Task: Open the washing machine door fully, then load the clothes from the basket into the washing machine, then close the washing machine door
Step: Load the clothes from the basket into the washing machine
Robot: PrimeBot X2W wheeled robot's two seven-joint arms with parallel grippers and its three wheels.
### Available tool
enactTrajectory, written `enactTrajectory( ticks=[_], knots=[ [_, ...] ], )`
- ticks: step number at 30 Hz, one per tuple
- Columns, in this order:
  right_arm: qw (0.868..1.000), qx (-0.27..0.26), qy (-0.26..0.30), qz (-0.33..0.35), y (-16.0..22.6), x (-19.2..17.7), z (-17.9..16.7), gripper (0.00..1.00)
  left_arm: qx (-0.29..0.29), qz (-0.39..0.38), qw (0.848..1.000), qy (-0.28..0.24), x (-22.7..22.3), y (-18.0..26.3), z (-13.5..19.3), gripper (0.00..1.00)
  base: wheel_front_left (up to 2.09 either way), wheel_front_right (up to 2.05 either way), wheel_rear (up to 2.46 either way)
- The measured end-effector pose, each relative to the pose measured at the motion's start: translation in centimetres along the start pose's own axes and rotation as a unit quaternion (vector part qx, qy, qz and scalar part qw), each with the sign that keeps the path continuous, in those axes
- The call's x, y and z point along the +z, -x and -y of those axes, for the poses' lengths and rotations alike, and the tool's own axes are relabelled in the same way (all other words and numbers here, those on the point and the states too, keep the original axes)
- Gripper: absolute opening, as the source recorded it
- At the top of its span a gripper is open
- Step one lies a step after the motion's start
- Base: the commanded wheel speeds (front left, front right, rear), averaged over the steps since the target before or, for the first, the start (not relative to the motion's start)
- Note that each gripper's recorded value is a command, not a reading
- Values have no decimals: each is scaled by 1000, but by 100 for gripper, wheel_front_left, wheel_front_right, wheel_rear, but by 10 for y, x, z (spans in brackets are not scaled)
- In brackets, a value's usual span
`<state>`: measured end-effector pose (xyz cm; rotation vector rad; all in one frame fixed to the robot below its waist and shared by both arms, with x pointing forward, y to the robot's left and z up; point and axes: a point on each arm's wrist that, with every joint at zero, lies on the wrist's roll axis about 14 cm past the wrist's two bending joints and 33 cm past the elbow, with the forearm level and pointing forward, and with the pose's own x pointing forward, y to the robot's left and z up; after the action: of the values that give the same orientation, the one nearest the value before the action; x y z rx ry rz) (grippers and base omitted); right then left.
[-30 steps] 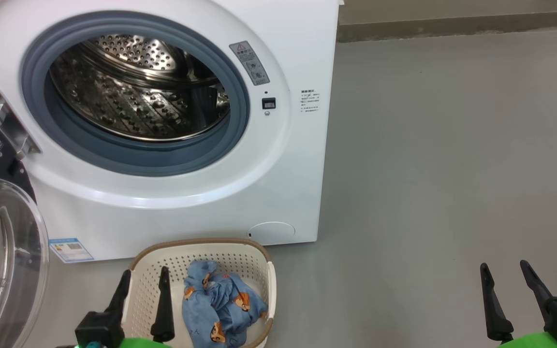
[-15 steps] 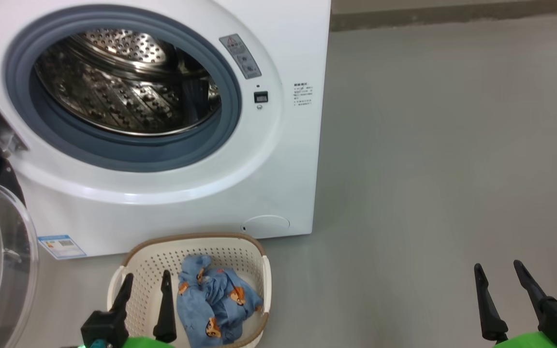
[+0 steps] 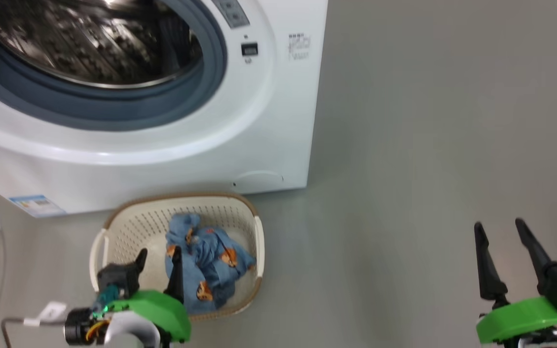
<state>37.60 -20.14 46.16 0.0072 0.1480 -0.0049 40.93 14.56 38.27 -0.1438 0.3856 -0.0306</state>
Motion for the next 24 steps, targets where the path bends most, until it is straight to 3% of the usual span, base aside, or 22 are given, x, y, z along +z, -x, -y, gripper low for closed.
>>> enactTrajectory(
  ticks=[6, 13, 24],
  knots=[
    [1000, -6, -4, -12, -20, -13, 4, 100, -12, -104, 994, 9, -46, -30, 4, 100, 0, 0, 0],
    [999, -8, -5, -31, -48, -35, 5, 100, -10, -223, 974, 22, -98, -62, 3, 100, 0, 0, 0],
    [998, -13, -1, -59, -81, -75, 11, 100, 23, -321, 945, 64, -158, -102, -8, 100, 0, 0, 0]
  ],
)
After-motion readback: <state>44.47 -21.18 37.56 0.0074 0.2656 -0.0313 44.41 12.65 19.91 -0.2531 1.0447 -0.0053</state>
